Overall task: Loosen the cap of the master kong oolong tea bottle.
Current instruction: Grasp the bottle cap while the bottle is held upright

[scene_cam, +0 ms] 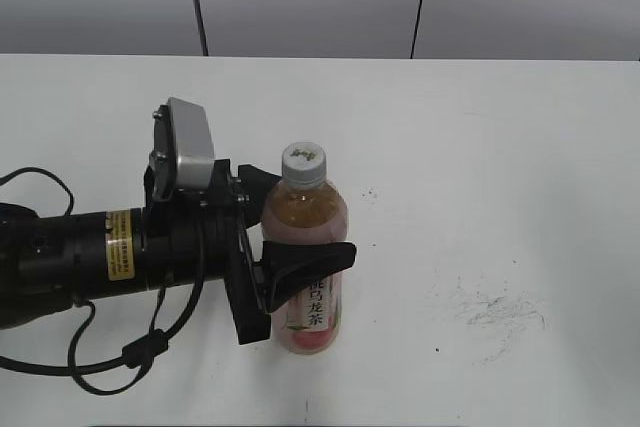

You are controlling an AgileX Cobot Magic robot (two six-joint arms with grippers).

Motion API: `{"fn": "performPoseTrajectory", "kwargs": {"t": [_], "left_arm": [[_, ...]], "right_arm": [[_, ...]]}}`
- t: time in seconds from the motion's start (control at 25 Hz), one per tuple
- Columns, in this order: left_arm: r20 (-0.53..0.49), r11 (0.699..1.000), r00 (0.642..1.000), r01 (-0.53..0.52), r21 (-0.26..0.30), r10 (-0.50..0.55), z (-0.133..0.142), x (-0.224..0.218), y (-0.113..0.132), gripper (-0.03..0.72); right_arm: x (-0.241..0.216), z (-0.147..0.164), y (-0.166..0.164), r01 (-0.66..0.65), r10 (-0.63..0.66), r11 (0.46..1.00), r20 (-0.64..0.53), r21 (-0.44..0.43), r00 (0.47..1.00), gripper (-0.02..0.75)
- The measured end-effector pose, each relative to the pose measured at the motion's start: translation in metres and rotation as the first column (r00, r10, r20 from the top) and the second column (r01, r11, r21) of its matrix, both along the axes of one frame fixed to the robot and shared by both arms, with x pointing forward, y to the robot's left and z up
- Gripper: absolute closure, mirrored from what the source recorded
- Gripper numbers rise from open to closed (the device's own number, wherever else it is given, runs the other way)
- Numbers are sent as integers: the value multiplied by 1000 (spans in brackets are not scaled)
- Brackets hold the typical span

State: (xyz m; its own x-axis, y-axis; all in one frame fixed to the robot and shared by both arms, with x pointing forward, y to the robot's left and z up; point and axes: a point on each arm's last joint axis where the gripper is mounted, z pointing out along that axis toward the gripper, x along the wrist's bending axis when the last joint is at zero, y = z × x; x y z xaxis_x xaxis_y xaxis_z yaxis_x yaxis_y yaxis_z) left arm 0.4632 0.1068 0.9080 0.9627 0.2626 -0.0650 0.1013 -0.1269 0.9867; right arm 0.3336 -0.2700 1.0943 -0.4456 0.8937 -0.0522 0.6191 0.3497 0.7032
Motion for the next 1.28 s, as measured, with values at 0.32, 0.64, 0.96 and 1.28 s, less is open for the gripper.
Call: {"fn": "performPoseTrajectory", "kwargs": {"t": [0.32, 0.64, 0.96, 1.28], "left_arm": [[0, 1000, 1000, 0, 0, 0, 0, 0, 0, 239], [0, 1000, 1000, 0, 0, 0, 0, 0, 0, 239], [0, 1000, 1000, 0, 0, 0, 0, 0, 0, 239], [0, 1000, 1000, 0, 0, 0, 0, 0, 0, 239]], "right_arm": [[61, 34, 31, -224, 221, 974, -77, -32, 972, 312], [106, 58, 87, -446, 432, 894, -198, -31, 880, 337], [134, 65, 164, -509, 499, 860, -264, 34, 826, 339], [153, 54, 235, -434, 406, 901, -301, -29, 863, 339]]}}
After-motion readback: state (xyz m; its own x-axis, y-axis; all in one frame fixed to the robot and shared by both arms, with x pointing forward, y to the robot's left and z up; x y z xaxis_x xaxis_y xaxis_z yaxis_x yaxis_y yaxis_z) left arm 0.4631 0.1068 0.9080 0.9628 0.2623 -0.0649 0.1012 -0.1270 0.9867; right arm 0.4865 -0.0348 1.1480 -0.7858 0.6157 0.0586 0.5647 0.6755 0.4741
